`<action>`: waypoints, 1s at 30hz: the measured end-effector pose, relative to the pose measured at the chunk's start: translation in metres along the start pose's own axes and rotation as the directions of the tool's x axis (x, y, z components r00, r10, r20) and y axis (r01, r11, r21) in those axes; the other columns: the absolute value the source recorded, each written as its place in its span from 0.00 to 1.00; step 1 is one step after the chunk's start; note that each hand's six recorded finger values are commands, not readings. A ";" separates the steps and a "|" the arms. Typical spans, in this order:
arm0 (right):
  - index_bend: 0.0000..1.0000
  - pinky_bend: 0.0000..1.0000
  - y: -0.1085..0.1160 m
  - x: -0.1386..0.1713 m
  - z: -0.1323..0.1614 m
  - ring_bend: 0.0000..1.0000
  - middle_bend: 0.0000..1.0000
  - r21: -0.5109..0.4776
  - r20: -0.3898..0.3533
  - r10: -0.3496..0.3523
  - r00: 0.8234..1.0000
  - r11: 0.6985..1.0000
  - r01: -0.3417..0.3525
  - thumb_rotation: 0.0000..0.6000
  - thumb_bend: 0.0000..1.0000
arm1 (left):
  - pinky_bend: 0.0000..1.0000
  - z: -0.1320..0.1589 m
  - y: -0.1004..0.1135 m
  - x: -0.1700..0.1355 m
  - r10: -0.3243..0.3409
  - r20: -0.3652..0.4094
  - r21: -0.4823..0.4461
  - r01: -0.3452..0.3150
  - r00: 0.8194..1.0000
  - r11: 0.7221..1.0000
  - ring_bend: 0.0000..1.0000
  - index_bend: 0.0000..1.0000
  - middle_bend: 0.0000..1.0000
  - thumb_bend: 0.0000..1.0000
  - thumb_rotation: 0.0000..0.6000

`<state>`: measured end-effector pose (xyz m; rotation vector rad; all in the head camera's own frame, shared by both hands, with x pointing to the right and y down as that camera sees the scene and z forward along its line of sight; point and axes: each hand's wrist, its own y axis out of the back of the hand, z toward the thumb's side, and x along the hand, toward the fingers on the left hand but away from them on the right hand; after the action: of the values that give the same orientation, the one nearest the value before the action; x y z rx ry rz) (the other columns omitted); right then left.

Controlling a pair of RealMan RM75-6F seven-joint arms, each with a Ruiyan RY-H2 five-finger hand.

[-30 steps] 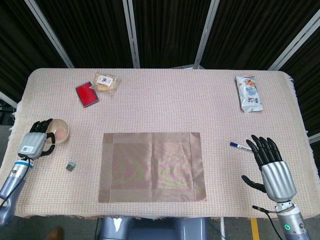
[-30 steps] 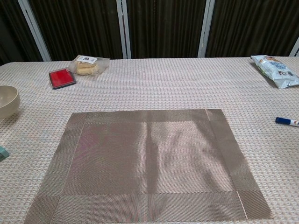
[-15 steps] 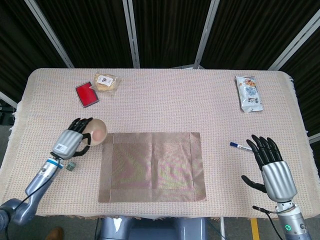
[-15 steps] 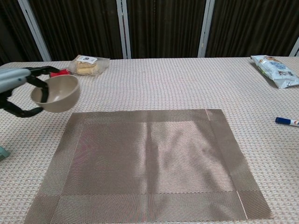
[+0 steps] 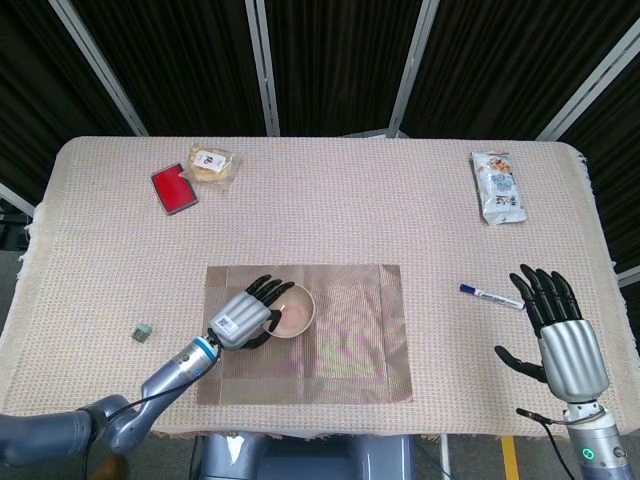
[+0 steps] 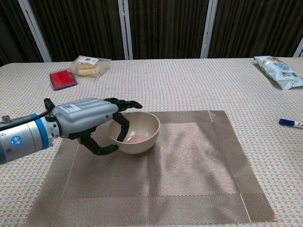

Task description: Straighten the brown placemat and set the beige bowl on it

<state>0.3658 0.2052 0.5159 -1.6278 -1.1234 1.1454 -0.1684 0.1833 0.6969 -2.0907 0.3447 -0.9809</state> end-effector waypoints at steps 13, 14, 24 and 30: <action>0.00 0.00 0.006 0.001 -0.002 0.00 0.00 -0.014 0.000 -0.013 1.000 1.000 0.013 1.00 0.00 | 0.00 0.014 -0.002 0.002 0.010 0.017 0.020 -0.011 1.000 1.000 0.00 0.00 0.00 0.00 1.00; 0.00 0.00 0.006 0.001 -0.001 0.00 0.00 -0.014 -0.002 -0.012 1.000 1.000 0.012 1.00 0.00 | 0.00 0.014 0.001 0.001 0.020 0.016 0.017 -0.020 1.000 1.000 0.00 0.00 0.00 0.00 1.00; 0.00 0.00 0.006 0.003 0.000 0.00 0.00 -0.020 -0.008 -0.008 1.000 1.000 0.008 1.00 0.00 | 0.00 -0.031 0.057 -0.039 0.198 -0.108 0.031 -0.195 0.974 0.980 0.00 0.00 0.00 0.00 1.00; 0.00 0.00 0.006 0.004 -0.002 0.00 0.00 0.027 -0.005 -0.008 1.000 1.000 0.008 1.00 0.00 | 0.00 -0.093 0.096 -0.118 0.325 -0.362 0.098 -0.311 0.874 0.945 0.00 0.00 0.00 0.00 1.00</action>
<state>0.3697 0.2068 0.5098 -1.6027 -1.1058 1.1464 -0.3084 0.1324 0.5991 -1.7300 0.8328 -1.1673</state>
